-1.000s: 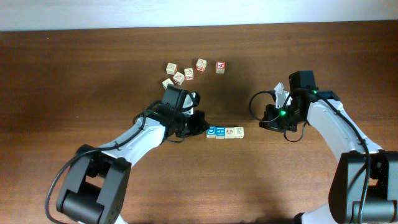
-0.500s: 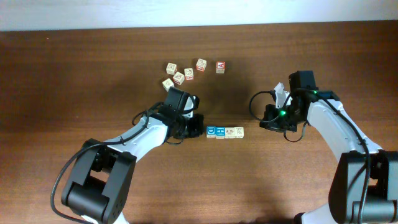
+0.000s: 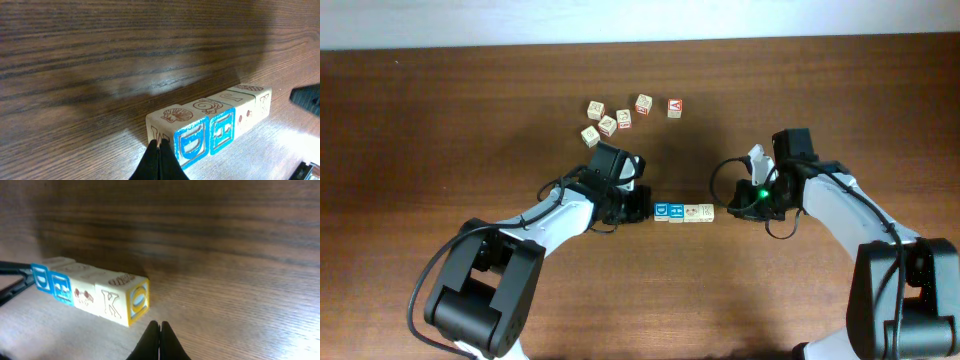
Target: Rotate 4 blocks
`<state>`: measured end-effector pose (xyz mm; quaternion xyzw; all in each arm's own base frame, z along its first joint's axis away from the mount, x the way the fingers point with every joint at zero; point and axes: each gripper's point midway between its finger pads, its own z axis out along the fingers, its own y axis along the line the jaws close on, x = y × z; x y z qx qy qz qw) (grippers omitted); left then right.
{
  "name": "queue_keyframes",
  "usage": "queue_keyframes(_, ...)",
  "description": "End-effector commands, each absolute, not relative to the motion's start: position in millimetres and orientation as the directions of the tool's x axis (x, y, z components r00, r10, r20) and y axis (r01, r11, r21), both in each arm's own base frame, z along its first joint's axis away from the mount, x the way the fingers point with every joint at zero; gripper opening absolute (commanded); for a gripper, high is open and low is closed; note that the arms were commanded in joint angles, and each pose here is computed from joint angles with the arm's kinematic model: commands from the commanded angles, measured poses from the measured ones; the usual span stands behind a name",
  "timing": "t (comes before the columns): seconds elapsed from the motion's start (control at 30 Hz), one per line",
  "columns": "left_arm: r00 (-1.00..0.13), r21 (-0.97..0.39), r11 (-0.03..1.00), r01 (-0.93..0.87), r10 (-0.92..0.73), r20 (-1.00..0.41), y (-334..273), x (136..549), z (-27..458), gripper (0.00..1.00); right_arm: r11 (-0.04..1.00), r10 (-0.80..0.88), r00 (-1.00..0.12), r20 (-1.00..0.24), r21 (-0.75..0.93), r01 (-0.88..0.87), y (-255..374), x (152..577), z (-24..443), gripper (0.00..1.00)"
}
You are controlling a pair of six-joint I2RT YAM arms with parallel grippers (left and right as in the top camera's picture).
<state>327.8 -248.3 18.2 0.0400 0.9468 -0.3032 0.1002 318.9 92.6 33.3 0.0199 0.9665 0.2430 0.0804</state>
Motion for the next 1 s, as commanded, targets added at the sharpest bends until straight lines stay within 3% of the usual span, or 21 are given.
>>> queue_keyframes(0.0, -0.975, -0.573, 0.803, 0.164, 0.045, -0.217, -252.1, 324.6, 16.2, 0.00, 0.842, 0.065, -0.992, -0.105, 0.540, -0.002, 106.1, 313.6, 18.9, 0.04)
queue_keyframes(0.23, -0.976, -0.574, 0.802, 0.163, 0.045, -0.213, -251.8, 324.0, 16.0, 0.00, 0.801, 0.023, -0.995, -0.093, 0.598, -0.037, 126.6, 314.4, 6.9, 0.04)
queue_keyframes(0.6, -0.975, -0.581, 0.796, 0.173, 0.054, -0.216, -252.5, 323.8, 17.2, 0.00, 0.775, -0.020, -0.974, -0.227, 0.612, -0.158, 145.4, 319.0, 56.0, 0.04)
queue_keyframes(0.97, -0.975, -0.583, 0.794, 0.174, 0.055, -0.216, -252.8, 323.6, 17.6, 0.00, 0.767, -0.049, -0.964, -0.262, 0.608, -0.204, 182.7, 320.2, 85.0, 0.04)
